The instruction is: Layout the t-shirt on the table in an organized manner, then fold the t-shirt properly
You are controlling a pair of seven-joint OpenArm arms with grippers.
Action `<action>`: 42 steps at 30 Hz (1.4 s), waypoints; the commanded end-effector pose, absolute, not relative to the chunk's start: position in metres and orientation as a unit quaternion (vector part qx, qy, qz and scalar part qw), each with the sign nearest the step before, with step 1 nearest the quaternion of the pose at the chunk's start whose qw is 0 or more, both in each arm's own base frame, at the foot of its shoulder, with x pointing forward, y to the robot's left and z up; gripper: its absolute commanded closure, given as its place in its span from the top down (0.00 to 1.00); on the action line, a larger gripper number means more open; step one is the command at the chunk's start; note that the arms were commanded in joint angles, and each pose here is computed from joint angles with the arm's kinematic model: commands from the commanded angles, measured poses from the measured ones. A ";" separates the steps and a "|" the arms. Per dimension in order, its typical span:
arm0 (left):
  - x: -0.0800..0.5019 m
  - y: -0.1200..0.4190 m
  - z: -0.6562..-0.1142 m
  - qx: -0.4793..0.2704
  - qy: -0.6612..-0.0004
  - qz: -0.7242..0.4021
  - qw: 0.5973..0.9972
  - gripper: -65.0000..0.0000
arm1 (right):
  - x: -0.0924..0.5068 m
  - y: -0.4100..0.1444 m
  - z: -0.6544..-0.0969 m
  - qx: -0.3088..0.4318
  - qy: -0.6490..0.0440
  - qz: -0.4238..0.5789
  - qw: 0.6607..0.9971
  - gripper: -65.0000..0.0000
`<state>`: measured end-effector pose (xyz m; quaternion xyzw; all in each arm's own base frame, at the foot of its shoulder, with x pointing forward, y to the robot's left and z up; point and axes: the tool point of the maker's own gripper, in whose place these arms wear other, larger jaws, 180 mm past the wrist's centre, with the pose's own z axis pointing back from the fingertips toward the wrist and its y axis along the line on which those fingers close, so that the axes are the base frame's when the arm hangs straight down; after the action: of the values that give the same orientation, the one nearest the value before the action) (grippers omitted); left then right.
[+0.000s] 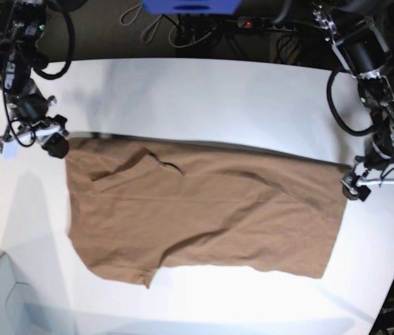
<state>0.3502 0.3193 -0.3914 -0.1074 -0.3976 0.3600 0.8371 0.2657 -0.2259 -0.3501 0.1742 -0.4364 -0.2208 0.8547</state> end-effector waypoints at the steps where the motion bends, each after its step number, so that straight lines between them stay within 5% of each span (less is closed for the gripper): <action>1: 0.358 0.325 -0.385 -0.110 -0.407 0.363 0.831 0.95 | 0.272 -0.227 -0.338 0.177 -0.458 -0.215 0.845 0.28; 13: 0.349 0.301 -0.429 -0.113 -0.338 0.334 0.873 0.92 | 0.266 -0.231 -0.341 0.170 -0.452 -0.215 0.849 0.28; 16: 0.351 0.292 -0.430 -0.116 -0.335 0.321 0.878 0.68 | 0.265 -0.231 -0.343 0.170 -0.450 -0.215 0.850 0.28; 20: 0.358 0.289 -0.427 -0.121 -0.340 0.321 0.876 0.22 | 0.264 -0.231 -0.345 0.169 -0.446 -0.216 0.852 0.30; 21: 0.359 0.289 -0.427 -0.122 -0.340 0.322 0.875 0.20 | 0.264 -0.231 -0.346 0.169 -0.446 -0.217 0.851 0.33; 27: 0.360 0.289 -0.424 -0.122 -0.345 0.320 0.874 0.18 | 0.267 -0.230 -0.344 0.171 -0.451 -0.218 0.848 0.50; 30: 0.358 0.290 -0.425 -0.121 -0.343 0.320 0.874 0.01 | 0.275 -0.229 -0.339 0.174 -0.460 -0.217 0.843 0.53; 42: 0.356 0.290 -0.427 -0.120 -0.340 0.321 0.876 0.00 | 0.291 -0.241 -0.379 0.183 -0.421 -0.260 0.850 0.53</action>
<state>0.3557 0.2865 -0.4298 -0.1256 -0.3439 0.3226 0.8728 0.2829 -0.2374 -0.3922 0.1814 -0.3987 -0.2675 0.8582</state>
